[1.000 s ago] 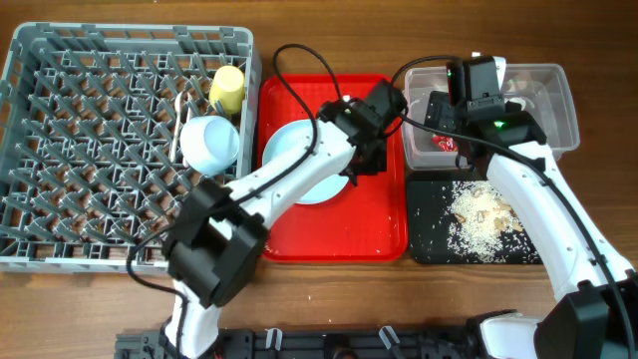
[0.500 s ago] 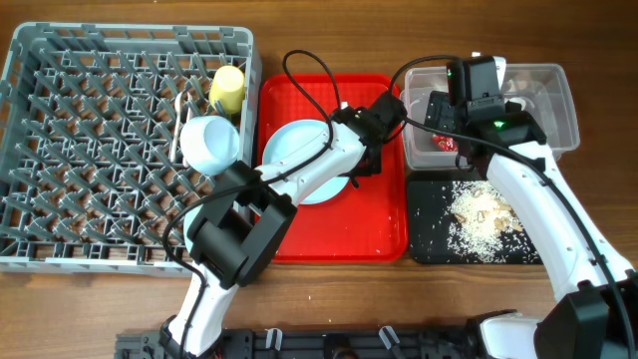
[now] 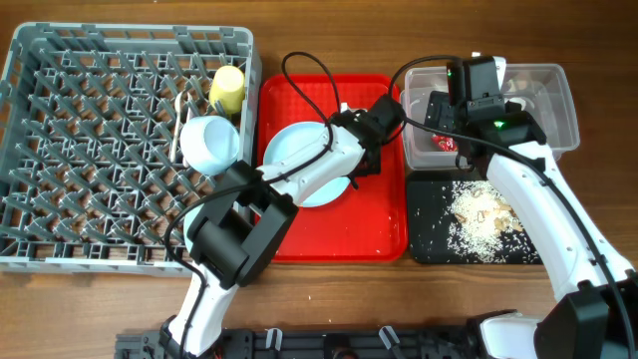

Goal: Sort waste into correct bins and load items into the dishwasher rack
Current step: 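Lift the light-blue plate and stand it upright in the dish rack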

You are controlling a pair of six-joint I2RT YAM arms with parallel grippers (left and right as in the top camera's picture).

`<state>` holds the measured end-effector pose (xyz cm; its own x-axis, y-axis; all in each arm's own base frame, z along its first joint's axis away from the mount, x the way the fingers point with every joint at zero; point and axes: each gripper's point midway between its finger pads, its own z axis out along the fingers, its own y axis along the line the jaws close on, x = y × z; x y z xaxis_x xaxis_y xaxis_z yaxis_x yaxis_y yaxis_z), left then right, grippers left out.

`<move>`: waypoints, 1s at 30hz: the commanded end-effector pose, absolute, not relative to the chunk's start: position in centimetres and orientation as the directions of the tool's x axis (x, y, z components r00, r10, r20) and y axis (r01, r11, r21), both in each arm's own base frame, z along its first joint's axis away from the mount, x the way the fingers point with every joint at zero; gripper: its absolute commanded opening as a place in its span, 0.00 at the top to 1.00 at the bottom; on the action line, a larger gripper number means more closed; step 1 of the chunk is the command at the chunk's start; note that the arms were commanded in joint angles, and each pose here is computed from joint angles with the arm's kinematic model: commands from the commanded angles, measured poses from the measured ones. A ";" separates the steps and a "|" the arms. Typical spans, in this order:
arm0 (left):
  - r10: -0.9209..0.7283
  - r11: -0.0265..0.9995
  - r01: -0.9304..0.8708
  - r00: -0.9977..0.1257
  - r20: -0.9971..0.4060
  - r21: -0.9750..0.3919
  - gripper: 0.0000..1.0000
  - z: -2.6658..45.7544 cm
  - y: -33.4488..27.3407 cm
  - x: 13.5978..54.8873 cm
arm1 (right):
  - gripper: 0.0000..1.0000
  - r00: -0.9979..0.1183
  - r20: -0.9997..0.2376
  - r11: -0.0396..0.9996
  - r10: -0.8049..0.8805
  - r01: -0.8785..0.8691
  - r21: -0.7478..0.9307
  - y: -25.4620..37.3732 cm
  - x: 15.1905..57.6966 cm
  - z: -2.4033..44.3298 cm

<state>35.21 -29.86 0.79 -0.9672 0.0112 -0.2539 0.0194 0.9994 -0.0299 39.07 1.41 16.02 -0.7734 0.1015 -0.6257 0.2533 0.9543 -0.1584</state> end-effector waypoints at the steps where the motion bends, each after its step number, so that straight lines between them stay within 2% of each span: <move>1: 0.007 1.000 0.008 -0.975 -0.221 -0.001 0.96 -1.0 -29.1 34.5 | 0.00 -0.779 -0.621 0.953 0.089 0.247 -0.173 1.4 39.0 15.7; 5: -0.016 0.993 0.002 -0.988 -0.152 -0.118 0.96 1.5 -30.2 34.5 | 0.00 -0.780 -0.620 0.954 0.088 0.246 -0.174 1.4 39.0 15.7; 7: 0.009 0.961 0.042 -0.993 -0.121 -0.273 0.96 5.5 -30.9 35.3 | 0.00 -0.780 -0.620 0.953 0.088 0.246 -0.174 1.4 39.0 15.7; 9: 0.107 0.848 0.161 -0.985 -0.135 -0.505 0.96 11.4 -31.7 35.8 | 0.01 -0.780 -0.620 0.953 0.088 0.246 -0.174 1.4 39.0 15.7; 12: 0.119 0.673 0.232 -0.971 -0.207 -0.703 0.96 19.7 -29.0 36.1 | 0.00 -0.780 -0.620 0.953 0.088 0.246 -0.174 1.4 39.0 15.7; 15: 0.046 0.537 0.274 -0.954 -0.296 -0.798 0.96 27.3 -24.4 36.1 | 0.00 -0.780 -0.620 0.954 0.088 0.246 -0.174 1.4 39.0 15.7; 18: -0.089 0.487 0.279 -0.927 -0.365 -0.828 0.96 32.7 -18.5 36.0 | 0.00 -0.780 -0.620 0.953 0.088 0.246 -0.174 1.4 39.0 15.7; 20: -0.207 0.528 0.232 -0.898 -0.388 -0.817 0.96 34.1 -13.2 36.4 | 0.00 -0.780 -0.620 0.953 0.088 0.246 -0.174 1.4 39.0 15.7; 23: -0.307 0.570 0.138 -0.879 -0.365 -0.810 0.96 33.3 -7.1 36.0 | 0.00 -0.780 -0.620 0.953 0.088 0.246 -0.174 1.4 39.0 15.7; 26: -0.357 0.605 0.063 -0.870 -0.341 -0.794 0.96 31.3 -2.0 35.0 | 0.00 -0.780 -0.620 0.954 0.088 0.246 -0.174 1.4 39.0 15.7; 30: -0.333 0.613 0.000 -0.907 -0.259 -0.790 0.96 27.7 0.3 34.3 | 0.00 -0.780 -0.620 0.954 0.088 0.246 -0.174 1.4 39.0 15.7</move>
<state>33.99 -0.52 29.59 -0.8818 -0.4202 -0.2141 -0.0832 0.5854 -0.8065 39.07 1.42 16.02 -0.7732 0.1015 -0.6260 0.2534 0.9543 -0.1582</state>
